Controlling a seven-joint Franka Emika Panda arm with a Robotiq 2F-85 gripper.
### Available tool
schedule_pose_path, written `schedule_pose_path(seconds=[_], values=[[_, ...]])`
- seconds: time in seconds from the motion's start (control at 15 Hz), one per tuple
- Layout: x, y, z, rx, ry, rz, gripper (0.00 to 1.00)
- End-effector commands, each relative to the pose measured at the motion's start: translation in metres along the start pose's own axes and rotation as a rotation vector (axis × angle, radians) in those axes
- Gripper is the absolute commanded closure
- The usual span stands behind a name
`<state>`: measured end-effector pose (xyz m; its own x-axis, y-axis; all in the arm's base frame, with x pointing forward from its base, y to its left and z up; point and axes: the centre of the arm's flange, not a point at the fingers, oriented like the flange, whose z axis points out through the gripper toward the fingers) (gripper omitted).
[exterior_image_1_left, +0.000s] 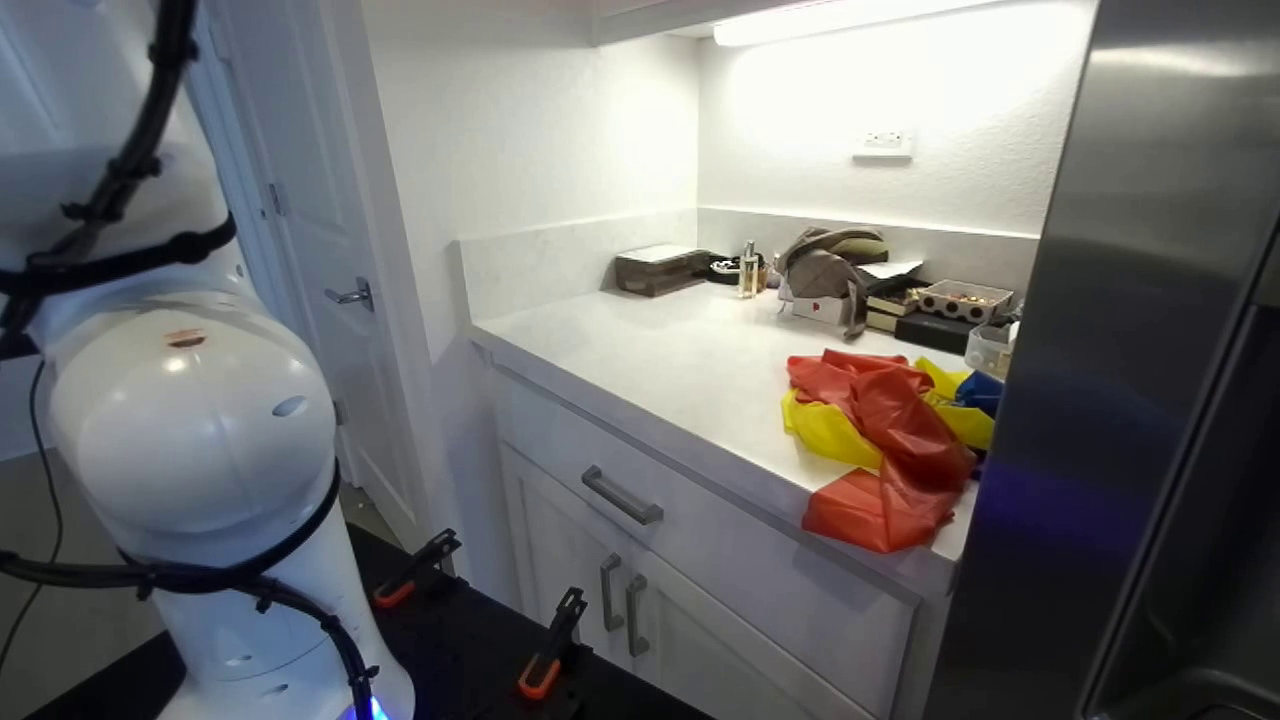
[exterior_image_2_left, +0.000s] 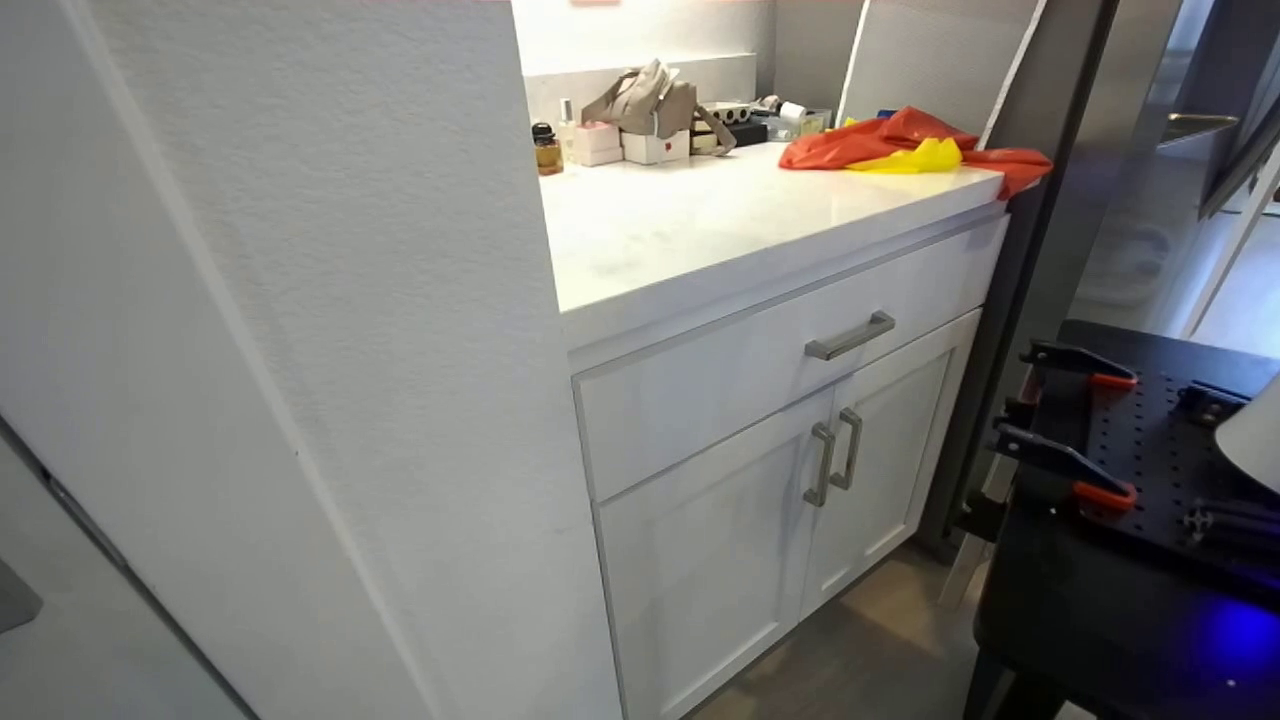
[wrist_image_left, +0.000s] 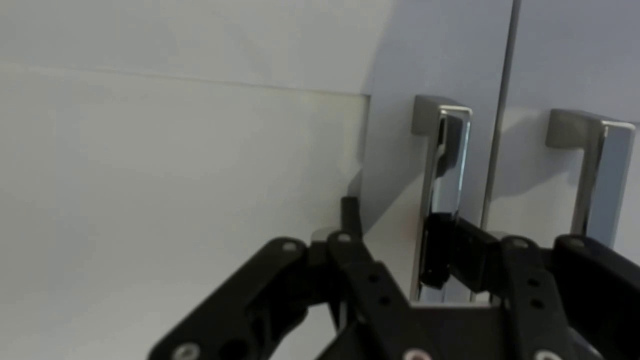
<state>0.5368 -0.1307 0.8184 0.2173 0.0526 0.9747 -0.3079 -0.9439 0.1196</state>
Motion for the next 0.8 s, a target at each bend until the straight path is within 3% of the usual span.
schedule_pose_path(seconds=[0.0, 0.2, 0.27, 0.4, 0.47, 0.6, 0.73], values=[[0.008, -0.007, 0.001, 0.003, -0.01, -0.003, 0.89], [0.01, -0.017, -0.007, 0.003, -0.048, -0.008, 0.89], [0.01, -0.019, -0.009, 0.002, -0.054, -0.011, 0.39], [0.01, -0.024, -0.012, 0.003, -0.064, -0.018, 0.32], [0.01, -0.027, -0.013, 0.001, -0.07, -0.02, 0.71], [0.011, -0.031, -0.014, 0.003, -0.076, -0.029, 0.72], [0.011, -0.031, -0.014, -0.003, -0.073, -0.037, 0.88]])
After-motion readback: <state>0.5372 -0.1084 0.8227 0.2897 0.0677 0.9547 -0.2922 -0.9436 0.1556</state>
